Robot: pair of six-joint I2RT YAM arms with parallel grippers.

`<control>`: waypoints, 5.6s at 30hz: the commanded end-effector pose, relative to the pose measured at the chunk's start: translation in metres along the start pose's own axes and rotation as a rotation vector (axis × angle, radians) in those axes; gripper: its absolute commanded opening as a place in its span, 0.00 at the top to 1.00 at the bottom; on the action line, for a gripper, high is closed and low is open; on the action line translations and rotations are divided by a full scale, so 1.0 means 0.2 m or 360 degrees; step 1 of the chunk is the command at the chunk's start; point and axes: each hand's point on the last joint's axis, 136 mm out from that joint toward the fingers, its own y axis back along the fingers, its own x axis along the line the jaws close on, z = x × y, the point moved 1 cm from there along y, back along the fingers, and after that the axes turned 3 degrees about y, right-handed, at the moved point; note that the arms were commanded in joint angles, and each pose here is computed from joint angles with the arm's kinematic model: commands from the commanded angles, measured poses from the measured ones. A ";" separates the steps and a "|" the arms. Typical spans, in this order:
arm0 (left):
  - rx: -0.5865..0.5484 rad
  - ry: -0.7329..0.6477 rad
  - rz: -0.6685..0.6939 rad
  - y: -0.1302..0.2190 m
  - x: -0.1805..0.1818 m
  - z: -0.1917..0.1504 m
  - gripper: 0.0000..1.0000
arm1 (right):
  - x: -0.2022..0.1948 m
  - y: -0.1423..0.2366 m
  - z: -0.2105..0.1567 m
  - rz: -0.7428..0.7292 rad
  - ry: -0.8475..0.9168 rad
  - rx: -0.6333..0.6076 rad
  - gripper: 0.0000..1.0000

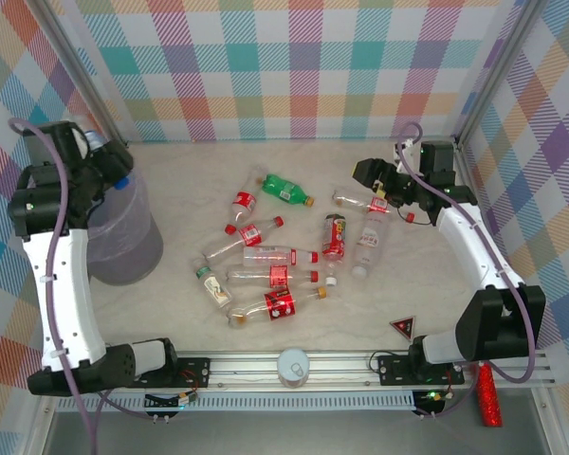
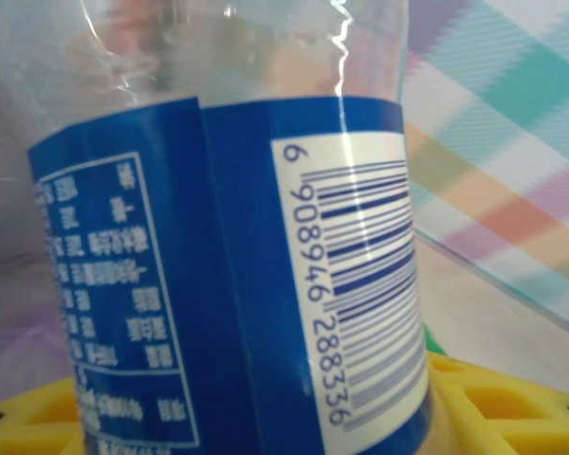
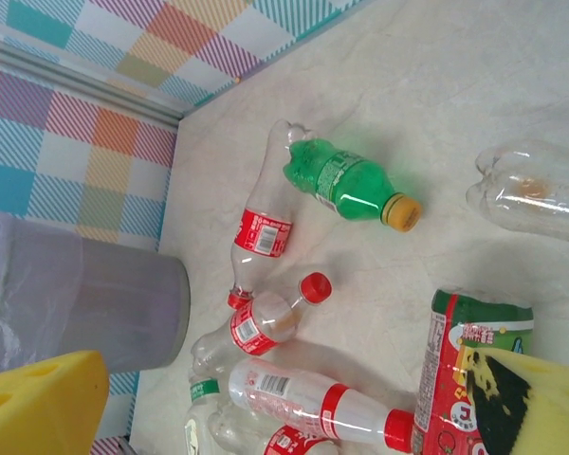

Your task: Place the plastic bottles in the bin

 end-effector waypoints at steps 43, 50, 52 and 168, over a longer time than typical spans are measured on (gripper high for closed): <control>0.1066 -0.0361 0.0047 -1.02 0.05 -0.98 1.00 | 0.01 0.11 -0.01 -0.0153 0.0119 -0.0056 0.03; 0.1000 -0.0364 -0.0050 -1.22 -0.19 -1.03 1.00 | -0.01 0.11 -0.01 -0.0179 0.0124 -0.0050 0.03; 0.0998 -0.0385 -0.0069 -1.25 -0.25 -1.02 1.00 | -0.01 0.11 -0.01 -0.0188 0.0122 -0.0050 0.03; 0.1297 -0.0738 -0.1627 -0.03 -1.67 -2.23 0.09 | -0.37 0.04 -0.34 -0.0009 -0.0291 0.0246 0.41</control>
